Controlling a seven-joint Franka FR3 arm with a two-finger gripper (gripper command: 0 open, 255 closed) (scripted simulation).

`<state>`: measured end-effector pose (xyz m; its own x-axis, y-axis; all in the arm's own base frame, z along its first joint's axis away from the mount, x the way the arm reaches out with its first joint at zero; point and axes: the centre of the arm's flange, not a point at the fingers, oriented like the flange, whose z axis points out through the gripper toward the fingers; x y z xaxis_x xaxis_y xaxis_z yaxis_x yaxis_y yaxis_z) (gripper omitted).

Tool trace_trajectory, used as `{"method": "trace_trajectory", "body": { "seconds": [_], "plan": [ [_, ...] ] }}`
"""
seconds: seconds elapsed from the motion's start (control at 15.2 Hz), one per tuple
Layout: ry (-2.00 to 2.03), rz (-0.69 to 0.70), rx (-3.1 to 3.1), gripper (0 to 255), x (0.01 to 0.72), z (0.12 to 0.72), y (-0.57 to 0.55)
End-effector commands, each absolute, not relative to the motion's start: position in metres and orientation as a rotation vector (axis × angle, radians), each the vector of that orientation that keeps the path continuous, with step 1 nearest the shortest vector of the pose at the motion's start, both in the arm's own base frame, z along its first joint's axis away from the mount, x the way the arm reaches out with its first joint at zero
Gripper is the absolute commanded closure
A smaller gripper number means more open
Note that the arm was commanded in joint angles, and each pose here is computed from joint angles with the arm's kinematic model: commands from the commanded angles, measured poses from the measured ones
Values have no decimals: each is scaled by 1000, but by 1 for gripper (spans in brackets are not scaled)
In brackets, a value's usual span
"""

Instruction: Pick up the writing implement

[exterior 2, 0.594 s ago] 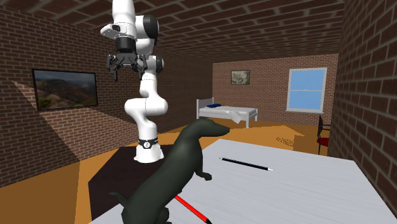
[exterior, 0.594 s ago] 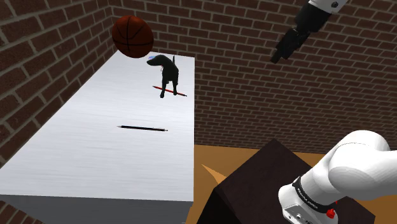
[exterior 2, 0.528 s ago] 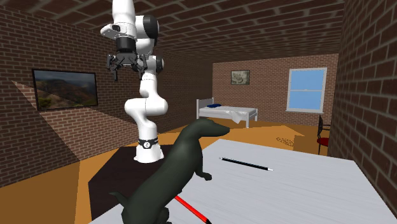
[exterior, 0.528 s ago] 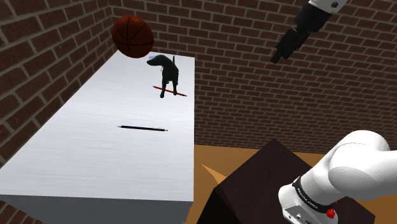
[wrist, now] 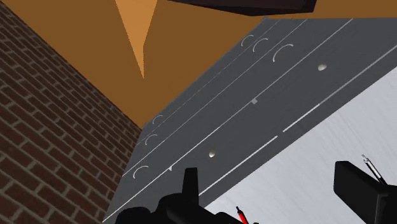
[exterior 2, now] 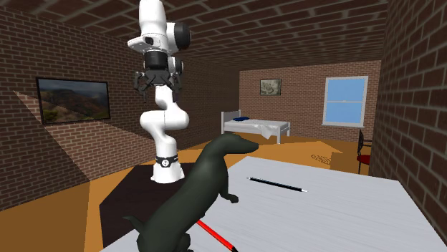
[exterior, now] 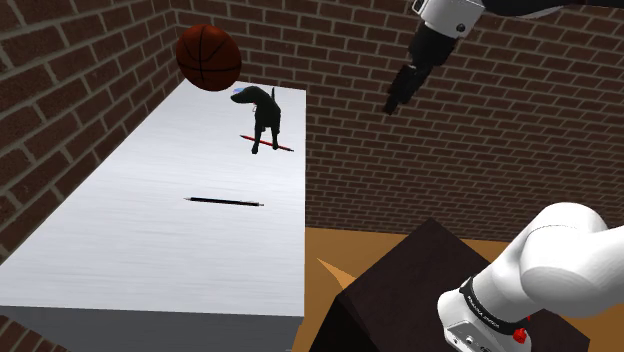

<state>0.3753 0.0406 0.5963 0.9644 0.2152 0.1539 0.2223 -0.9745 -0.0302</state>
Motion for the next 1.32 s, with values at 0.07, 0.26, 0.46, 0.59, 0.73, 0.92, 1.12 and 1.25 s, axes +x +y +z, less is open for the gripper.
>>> {"method": "trace_trajectory", "body": {
  "seconds": [0.07,0.26,0.46,0.59,0.73,0.92,1.12,1.25],
  "plan": [
    [-449,-201,-3056,0,401,578,68],
    [-553,-169,-3043,0,422,558,97],
    [-658,-137,-3025,0,441,538,128],
    [-727,-115,-3012,0,452,524,149],
    [-795,-93,-2996,0,462,510,170],
    [-898,-60,-2970,0,474,489,203],
    [-999,-27,-2940,0,484,466,236],
    [-1066,-5,-2918,0,490,452,259]
  ]
}}
